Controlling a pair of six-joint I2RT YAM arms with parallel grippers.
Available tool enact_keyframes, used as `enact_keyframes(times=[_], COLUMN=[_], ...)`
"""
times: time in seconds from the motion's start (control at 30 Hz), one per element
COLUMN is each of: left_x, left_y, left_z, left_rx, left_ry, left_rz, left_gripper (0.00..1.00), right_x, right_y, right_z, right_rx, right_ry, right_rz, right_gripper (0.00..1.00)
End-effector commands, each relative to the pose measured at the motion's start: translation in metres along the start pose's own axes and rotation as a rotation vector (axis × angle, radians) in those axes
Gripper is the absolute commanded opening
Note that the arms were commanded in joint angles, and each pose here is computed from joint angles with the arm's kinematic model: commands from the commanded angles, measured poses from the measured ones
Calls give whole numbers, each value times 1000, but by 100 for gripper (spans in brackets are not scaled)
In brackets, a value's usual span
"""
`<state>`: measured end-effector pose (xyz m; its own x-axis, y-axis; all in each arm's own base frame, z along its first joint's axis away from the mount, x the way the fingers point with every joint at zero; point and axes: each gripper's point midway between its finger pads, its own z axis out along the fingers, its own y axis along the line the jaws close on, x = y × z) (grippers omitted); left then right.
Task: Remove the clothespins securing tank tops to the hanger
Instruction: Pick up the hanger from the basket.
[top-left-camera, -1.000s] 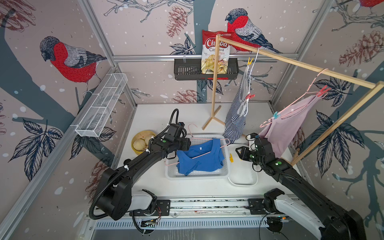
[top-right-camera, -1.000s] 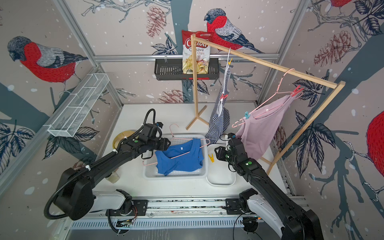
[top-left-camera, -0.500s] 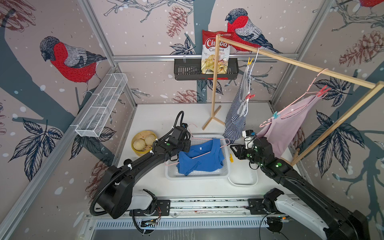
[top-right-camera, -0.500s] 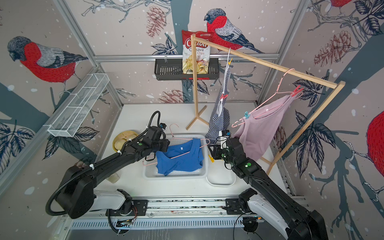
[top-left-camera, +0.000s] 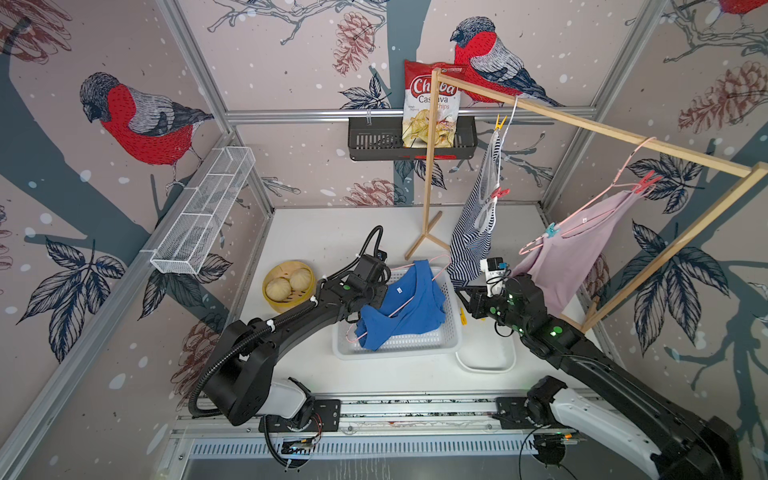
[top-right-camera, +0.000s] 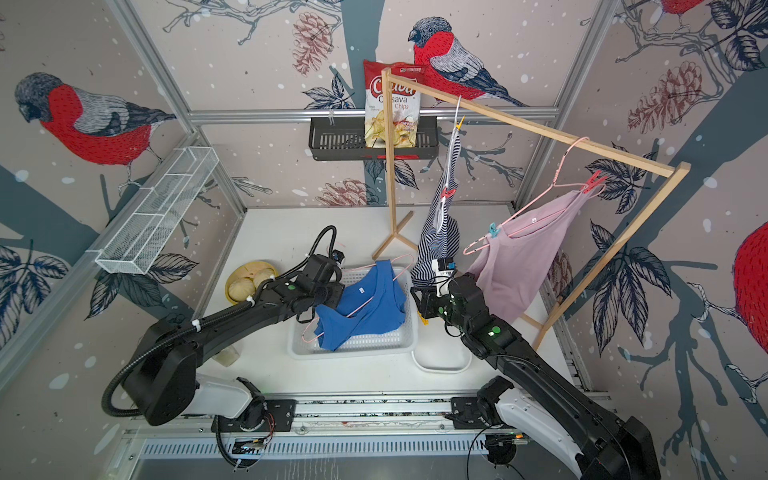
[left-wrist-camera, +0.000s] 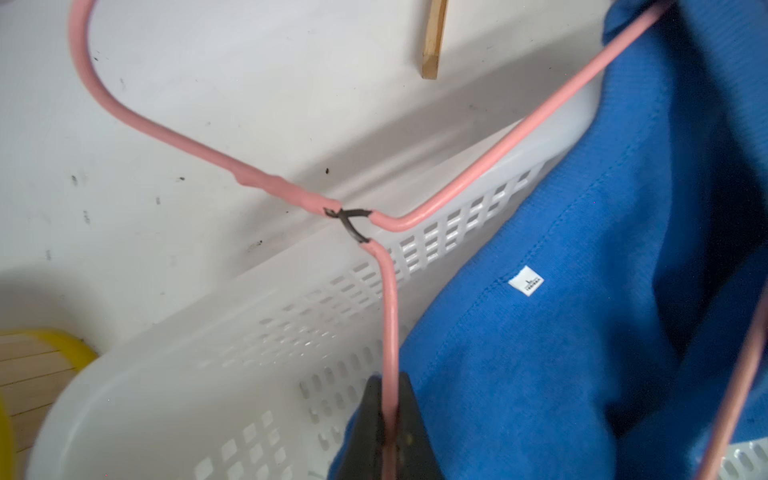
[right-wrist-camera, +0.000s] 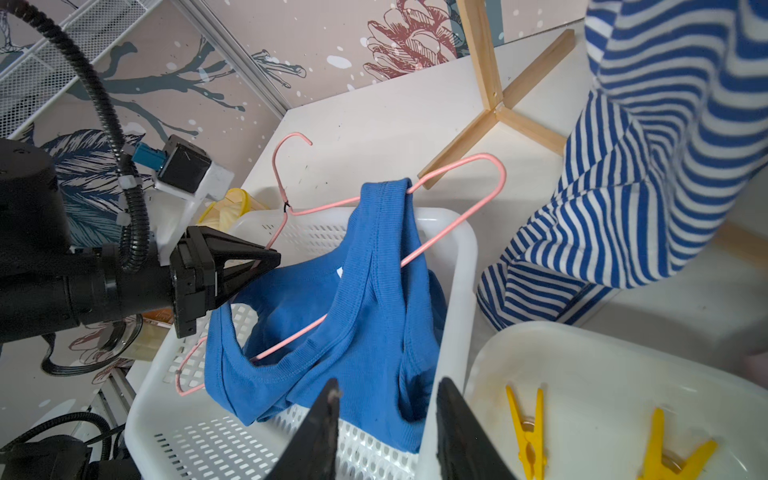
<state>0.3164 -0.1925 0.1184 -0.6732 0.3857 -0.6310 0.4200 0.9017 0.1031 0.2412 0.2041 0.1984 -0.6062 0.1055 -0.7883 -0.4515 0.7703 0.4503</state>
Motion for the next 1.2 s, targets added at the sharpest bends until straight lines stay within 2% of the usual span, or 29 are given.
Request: enact_keyframes(times=[0.0, 0.17, 0.27, 0.4, 0.67, 0.97, 1.17], left_x=[-11, -39, -57, -82, -121, -126, -128], left_y=[13, 29, 31, 28, 15, 20, 16], left_z=[-16, -56, -83, -121, -201, -231, -244], left_rx=[-95, -221, -237, -191, -5, 5, 39], left_ry=[-27, -80, -137, -244, -477, -450, -482], left_rz=[63, 98, 98, 67, 17, 52, 82], left_gripper=[0, 0, 0, 0, 0, 0, 0], right_x=[-17, -25, -37, -57, -98, -137, -148], right_y=[13, 33, 49, 72, 111, 159, 164], right_z=[-3, -6, -10, -13, -3, -4, 5], right_rx=[-30, -66, -93, -132, -177, -257, -230], right_ry=[-70, -115, -177, -265, -335, -422, -421], right_rz=[-42, -89, -116, -149, -215, -271, -270], right_gripper=[40, 39, 40, 42, 44, 51, 53])
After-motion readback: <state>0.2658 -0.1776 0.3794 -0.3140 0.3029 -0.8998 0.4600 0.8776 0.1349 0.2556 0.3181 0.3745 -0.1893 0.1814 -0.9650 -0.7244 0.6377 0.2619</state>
